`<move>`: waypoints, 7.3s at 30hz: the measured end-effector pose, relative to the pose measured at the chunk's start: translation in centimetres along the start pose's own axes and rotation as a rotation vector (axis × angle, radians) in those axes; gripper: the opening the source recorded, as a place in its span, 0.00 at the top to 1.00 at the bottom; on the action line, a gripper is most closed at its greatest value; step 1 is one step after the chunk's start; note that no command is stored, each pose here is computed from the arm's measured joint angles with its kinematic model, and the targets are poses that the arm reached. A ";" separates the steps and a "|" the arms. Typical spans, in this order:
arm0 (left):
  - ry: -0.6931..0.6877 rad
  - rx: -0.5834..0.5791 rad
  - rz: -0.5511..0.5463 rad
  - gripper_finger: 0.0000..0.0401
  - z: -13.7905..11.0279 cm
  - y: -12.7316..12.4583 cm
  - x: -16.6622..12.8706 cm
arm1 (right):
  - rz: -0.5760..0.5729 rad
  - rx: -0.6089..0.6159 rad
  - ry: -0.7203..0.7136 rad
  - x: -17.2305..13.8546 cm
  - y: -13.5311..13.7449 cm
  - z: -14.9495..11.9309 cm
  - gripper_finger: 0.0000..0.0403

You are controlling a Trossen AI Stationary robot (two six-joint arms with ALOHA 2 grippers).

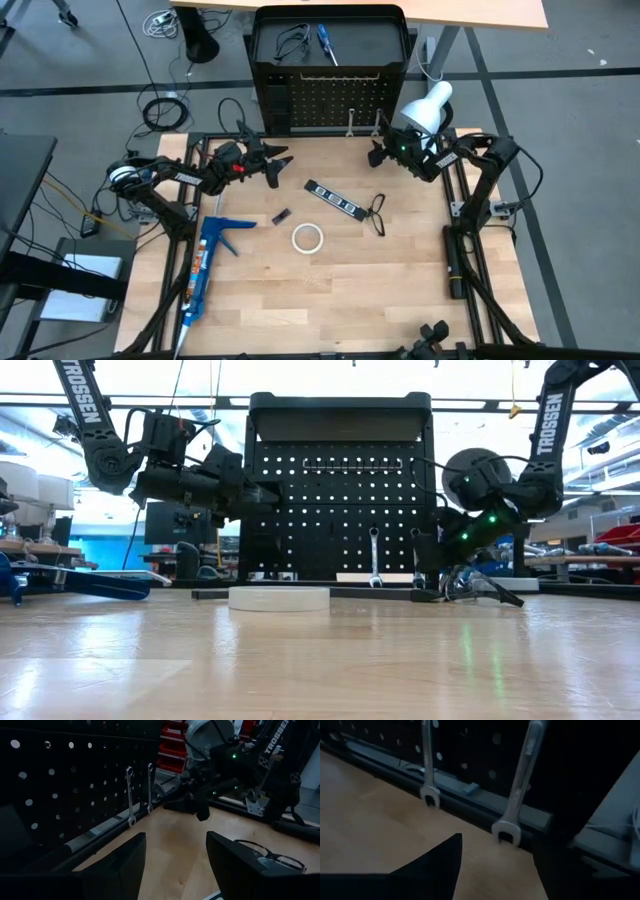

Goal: Hang tools onto peg board
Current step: Unhang the right wrench from the peg board

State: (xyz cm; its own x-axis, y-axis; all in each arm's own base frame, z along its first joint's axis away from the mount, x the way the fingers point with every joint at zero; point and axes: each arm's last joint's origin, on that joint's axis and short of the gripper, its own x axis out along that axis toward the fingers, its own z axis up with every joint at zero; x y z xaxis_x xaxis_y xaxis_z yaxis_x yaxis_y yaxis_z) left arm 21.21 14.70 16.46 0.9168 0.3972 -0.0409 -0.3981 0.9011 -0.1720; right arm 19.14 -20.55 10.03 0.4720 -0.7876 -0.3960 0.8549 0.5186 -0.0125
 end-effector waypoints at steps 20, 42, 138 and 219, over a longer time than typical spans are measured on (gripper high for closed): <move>0.000 0.002 0.000 0.47 0.0 0.0 0.0 | 0.017 0.072 0.029 1.2 -0.6 1.3 0.40; -0.001 0.002 0.000 0.47 0.0 0.0 0.0 | -0.012 -0.039 0.005 -0.8 5.6 0.4 0.41; -0.041 -0.017 -0.056 0.47 0.5 -0.3 0.0 | -0.360 0.192 -0.022 2.7 7.0 1.9 0.48; 0.041 -0.085 -0.033 0.47 -0.4 -0.2 0.0 | -0.264 0.272 0.099 4.9 3.7 3.2 0.52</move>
State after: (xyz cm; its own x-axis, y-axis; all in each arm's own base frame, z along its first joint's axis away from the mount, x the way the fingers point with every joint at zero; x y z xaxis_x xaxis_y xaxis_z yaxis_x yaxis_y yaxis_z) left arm 21.30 14.51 16.13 0.9306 0.3586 -0.0735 -0.3651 0.8949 -0.2567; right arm 25.32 -23.55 10.96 0.2161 -0.8394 -0.4986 0.9764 0.1846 0.1125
